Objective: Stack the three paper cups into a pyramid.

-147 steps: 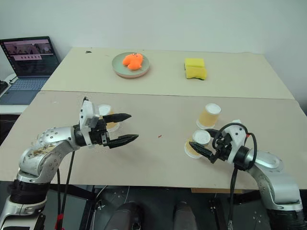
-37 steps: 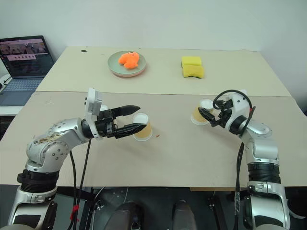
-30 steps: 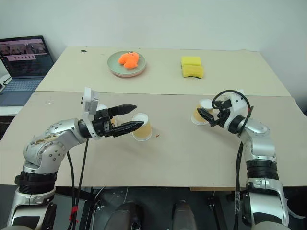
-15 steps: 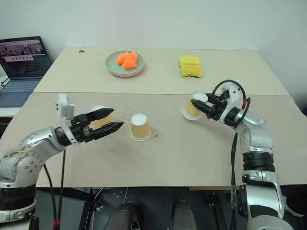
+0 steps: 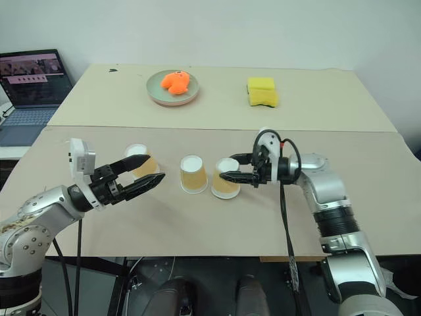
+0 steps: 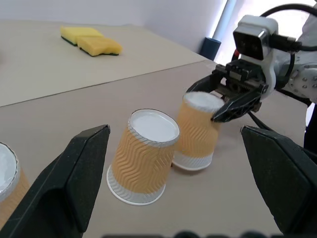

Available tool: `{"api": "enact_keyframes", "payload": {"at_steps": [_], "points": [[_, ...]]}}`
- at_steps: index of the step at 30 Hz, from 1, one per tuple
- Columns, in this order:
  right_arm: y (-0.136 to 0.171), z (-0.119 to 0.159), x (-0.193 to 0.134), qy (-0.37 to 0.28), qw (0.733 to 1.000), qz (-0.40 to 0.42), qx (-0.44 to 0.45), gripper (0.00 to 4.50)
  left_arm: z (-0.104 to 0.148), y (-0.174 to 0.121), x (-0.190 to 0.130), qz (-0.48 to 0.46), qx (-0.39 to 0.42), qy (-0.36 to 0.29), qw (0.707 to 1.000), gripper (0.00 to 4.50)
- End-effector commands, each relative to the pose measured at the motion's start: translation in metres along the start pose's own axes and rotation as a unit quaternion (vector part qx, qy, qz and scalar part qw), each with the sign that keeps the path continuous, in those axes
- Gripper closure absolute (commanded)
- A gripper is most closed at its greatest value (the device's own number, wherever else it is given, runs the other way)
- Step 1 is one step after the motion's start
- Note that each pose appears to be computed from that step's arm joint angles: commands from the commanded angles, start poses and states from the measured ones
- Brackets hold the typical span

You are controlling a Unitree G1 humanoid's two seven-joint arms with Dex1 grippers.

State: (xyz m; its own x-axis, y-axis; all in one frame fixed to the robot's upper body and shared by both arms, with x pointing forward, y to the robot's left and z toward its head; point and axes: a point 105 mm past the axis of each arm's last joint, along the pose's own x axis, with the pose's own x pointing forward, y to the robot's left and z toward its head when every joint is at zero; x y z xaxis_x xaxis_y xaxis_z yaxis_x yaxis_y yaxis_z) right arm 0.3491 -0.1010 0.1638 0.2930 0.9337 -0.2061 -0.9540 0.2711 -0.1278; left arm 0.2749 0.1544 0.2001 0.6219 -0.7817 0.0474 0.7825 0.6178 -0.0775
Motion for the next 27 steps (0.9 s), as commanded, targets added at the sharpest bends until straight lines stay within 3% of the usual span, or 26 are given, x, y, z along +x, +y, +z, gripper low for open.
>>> {"api": "enact_keyframes", "payload": {"at_steps": [1,12,14,17,27], "points": [[-0.004,0.018,0.004,-0.022,0.998,0.001,-0.051,1.89,0.013,-0.006,-0.001,-0.002,0.015,-0.025,1.0,0.0],[-0.015,0.019,0.004,-0.036,0.998,-0.022,-0.052,1.89,0.018,-0.006,0.003,-0.002,0.012,-0.037,0.999,0.0],[-0.017,0.018,0.004,-0.038,0.998,-0.025,-0.048,0.89,0.019,-0.005,0.004,-0.002,0.012,-0.039,0.999,0.0],[-0.021,0.015,0.004,-0.026,0.998,-0.042,-0.05,0.01,0.021,-0.004,0.004,-0.001,0.012,-0.044,0.999,0.0],[-0.018,0.03,-0.026,-0.04,0.999,-0.017,0.021,0.01,0.022,0.0,0.004,0.001,0.0,-0.052,0.999,0.0]]}}
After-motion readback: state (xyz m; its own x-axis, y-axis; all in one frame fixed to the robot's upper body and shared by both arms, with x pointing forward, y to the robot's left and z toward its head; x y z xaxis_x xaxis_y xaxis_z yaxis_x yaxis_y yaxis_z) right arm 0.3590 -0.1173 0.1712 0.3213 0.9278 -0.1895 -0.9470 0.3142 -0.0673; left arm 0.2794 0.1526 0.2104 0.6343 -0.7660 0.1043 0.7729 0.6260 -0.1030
